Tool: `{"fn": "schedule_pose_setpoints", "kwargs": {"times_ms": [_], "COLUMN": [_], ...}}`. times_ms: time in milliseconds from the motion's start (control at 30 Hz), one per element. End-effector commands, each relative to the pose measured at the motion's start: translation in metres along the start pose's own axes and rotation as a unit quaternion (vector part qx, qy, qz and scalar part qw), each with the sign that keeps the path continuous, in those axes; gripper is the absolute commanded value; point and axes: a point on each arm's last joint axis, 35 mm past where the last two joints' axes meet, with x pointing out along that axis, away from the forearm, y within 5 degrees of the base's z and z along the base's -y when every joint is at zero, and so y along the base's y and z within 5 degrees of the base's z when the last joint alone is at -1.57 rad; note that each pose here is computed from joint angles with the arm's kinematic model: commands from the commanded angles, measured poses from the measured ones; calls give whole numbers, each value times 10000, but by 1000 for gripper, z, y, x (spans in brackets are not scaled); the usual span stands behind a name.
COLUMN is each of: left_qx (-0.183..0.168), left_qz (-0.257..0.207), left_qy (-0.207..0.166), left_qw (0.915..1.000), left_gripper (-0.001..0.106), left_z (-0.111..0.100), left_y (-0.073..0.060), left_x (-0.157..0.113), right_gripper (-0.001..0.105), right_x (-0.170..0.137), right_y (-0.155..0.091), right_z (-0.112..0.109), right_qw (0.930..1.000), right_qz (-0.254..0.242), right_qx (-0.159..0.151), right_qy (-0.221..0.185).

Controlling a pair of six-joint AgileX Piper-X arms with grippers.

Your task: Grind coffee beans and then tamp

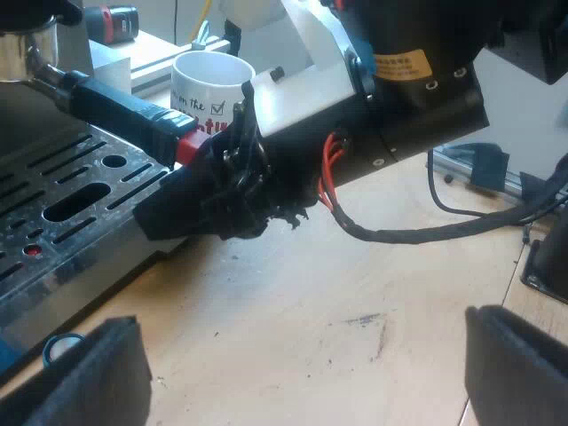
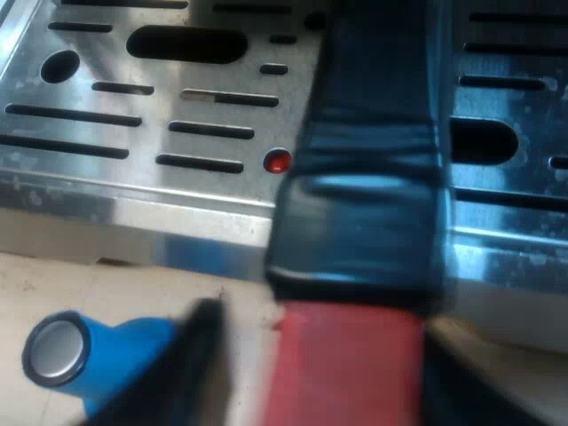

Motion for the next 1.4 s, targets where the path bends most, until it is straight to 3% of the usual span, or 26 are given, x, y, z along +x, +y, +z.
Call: {"fn": "schedule_pose_setpoints", "kwargs": {"times_ms": [33,100,133,433,600,767,1033,1400], "left_qx": [-17,-17,-17,-17,-17,-17,-17,-9], "left_qz": [-55,-55,-55,-55,-55,-55,-55,-58], "left_qy": [-29,-29,-29,-29,-29,-29,-29,-39], "left_qw": [10000,10000,10000,10000,10000,10000,10000,10000], "left_gripper": [76,76,76,76,76,76,76,76], "left_z": [2,2,2,2,2,2,2,3], "left_y": [-1,-1,-1,-1,-1,-1,-1,-2], "left_x": [0,0,0,0,0,0,0,-1], "right_gripper": [12,9,0,0,0,0,0,0], "right_x": [-1,-1,-1,-7,-23,-34,-45,-83], "right_y": [0,1,1,5,9,11,5,5], "right_z": [4,4,4,4,-2,-8,-11,-21], "right_qw": [10000,10000,10000,9998,9993,9989,9992,9956], "right_qz": [4,13,37,183,116,-23,-226,-167], "right_qx": [-24,-24,-24,-79,-327,-475,-310,-882], "right_qy": [-77,-74,-66,-73,111,46,93,271]}}
